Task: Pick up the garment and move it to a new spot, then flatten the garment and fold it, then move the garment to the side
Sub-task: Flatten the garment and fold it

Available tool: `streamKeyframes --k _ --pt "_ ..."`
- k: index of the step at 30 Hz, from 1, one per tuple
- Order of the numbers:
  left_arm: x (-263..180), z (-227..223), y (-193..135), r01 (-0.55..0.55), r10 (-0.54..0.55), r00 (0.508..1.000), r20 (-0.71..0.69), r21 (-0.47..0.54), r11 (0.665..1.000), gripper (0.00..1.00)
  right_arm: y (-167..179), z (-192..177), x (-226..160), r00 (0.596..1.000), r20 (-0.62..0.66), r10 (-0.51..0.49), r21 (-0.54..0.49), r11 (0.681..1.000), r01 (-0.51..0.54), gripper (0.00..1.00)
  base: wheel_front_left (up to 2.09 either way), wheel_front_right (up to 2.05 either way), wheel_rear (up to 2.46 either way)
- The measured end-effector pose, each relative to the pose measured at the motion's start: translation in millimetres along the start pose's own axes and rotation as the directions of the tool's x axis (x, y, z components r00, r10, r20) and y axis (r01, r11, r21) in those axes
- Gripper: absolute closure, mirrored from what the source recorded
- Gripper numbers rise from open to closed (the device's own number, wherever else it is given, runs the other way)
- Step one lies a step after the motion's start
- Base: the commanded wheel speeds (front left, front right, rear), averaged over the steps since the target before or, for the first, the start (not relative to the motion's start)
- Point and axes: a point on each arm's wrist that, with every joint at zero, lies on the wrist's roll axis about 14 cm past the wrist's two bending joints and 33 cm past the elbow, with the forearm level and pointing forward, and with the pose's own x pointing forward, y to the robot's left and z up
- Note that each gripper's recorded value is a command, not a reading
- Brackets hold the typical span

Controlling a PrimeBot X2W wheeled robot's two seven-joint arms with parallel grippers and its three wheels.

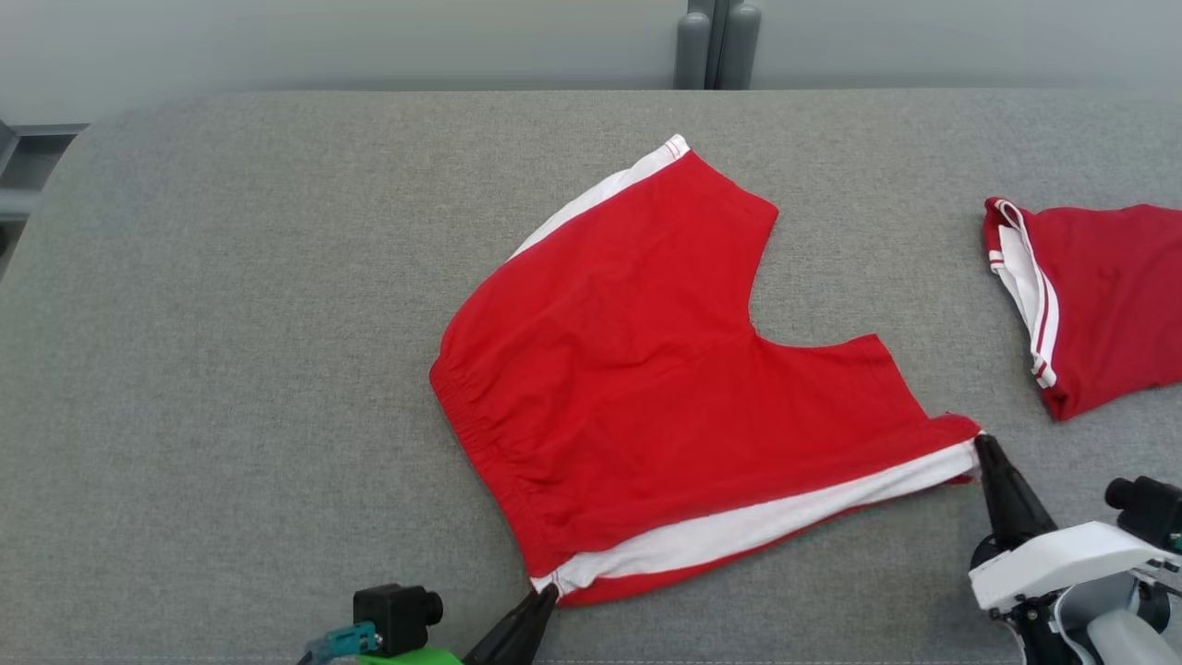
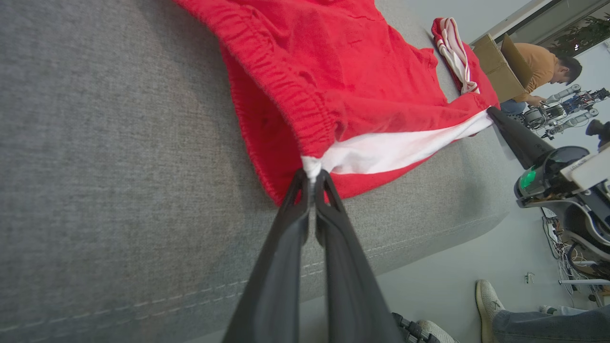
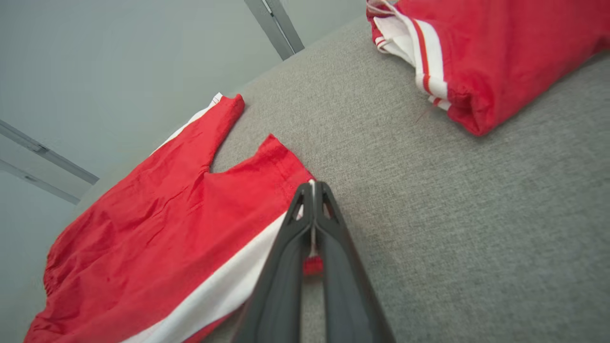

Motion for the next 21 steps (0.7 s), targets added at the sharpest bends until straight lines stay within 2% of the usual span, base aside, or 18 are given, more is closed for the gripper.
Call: streamKeyframes --k 4,8,13,16,21 --pt "-7 3 -8 0.025 -0.026 1.0 -0.006 -0.074 0.997 1.0 -6 26 -1 0.996 0.082 -0.015 0.104 0.995 0.007 1.0 0.0 0.0 0.0" --pt "-8 22 -26 0.091 -0.088 0.996 0.029 -0.139 0.986 1.0 1 54 6 0.99 0.137 0.028 0.152 0.987 -0.049 1.0 0.0 0.0 0.0" --pt "-3 65 -41 0.179 -0.167 0.983 0.08 -0.182 0.967 1.0 31 93 38 0.976 0.159 0.152 0.141 0.975 -0.174 1.0 0.0 0.0 0.0" --pt "5 94 -46 0.221 -0.21 0.974 0.089 -0.152 0.963 1.0 54 113 62 0.961 0.158 0.228 0.173 0.952 -0.254 1.0 0.0 0.0 0.0" --pt "19 135 -26 0.17 -0.16 0.983 0.086 -0.13 0.977 1.0 81 136 104 0.941 0.106 0.322 0.099 0.938 -0.332 1.0 0.0 0.0 0.0"
